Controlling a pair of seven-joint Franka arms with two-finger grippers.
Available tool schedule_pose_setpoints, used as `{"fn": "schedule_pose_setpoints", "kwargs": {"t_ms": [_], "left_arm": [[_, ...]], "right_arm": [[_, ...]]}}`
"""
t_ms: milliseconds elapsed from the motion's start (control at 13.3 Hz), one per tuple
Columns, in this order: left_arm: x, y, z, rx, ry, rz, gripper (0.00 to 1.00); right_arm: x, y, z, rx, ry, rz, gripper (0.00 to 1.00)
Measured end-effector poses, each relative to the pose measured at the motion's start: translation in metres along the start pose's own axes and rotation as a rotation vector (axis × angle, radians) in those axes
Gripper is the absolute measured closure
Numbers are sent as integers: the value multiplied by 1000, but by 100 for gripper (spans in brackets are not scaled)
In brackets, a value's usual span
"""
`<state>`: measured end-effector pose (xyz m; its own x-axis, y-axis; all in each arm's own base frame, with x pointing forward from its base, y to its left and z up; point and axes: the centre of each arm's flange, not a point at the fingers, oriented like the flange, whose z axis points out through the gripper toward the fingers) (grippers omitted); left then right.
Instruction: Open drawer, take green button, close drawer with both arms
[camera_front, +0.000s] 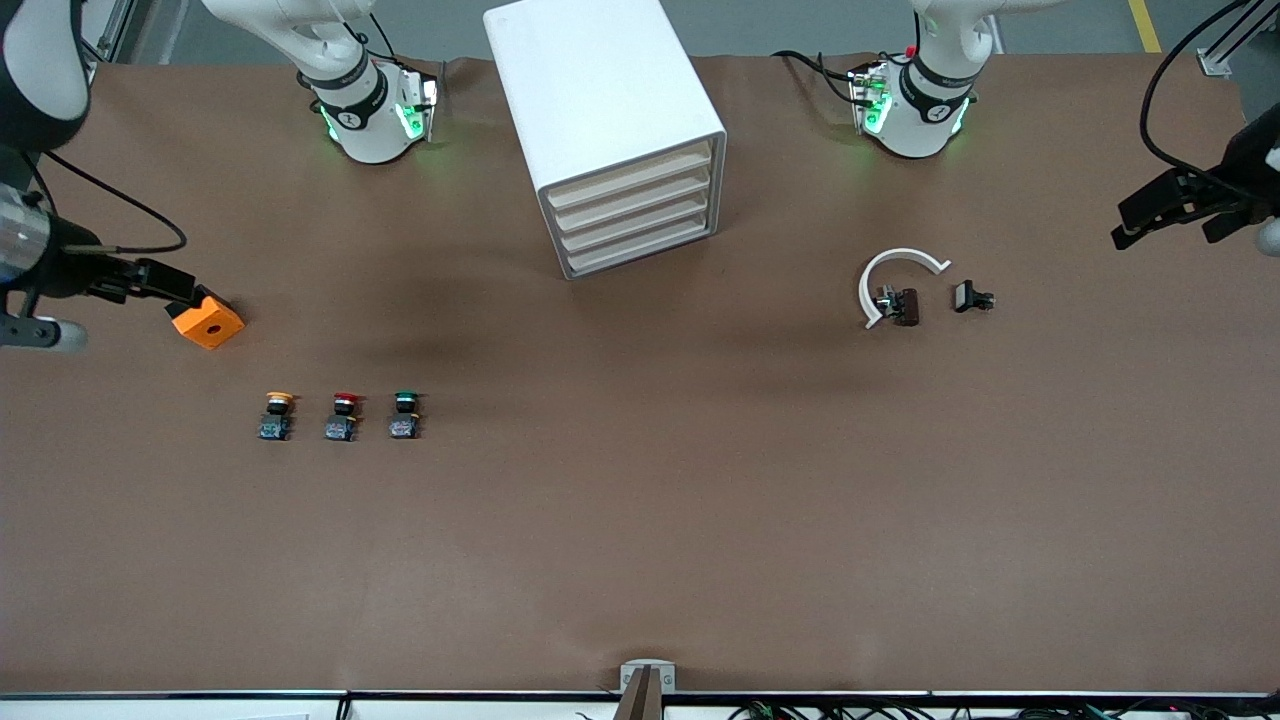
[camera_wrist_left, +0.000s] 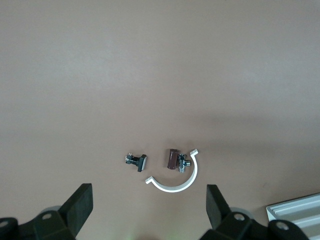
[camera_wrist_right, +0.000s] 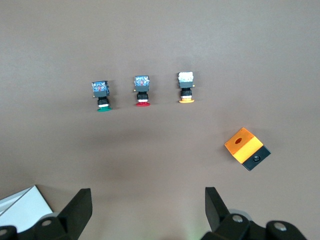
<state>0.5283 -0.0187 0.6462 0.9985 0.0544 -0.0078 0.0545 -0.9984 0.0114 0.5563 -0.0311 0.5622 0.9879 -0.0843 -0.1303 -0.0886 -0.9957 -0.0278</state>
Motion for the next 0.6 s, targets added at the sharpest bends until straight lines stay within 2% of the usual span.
{"fn": "schedule_pose_setpoints", "kwargs": {"t_ms": [301, 602], "left_arm": [[-11, 1, -8, 3, -1, 2, 0], [-11, 0, -8, 3, -3, 1, 0]], "right_arm": [[-13, 4, -9, -27, -23, 0, 0], [-13, 7, -10, -29, -19, 4, 0]]}}
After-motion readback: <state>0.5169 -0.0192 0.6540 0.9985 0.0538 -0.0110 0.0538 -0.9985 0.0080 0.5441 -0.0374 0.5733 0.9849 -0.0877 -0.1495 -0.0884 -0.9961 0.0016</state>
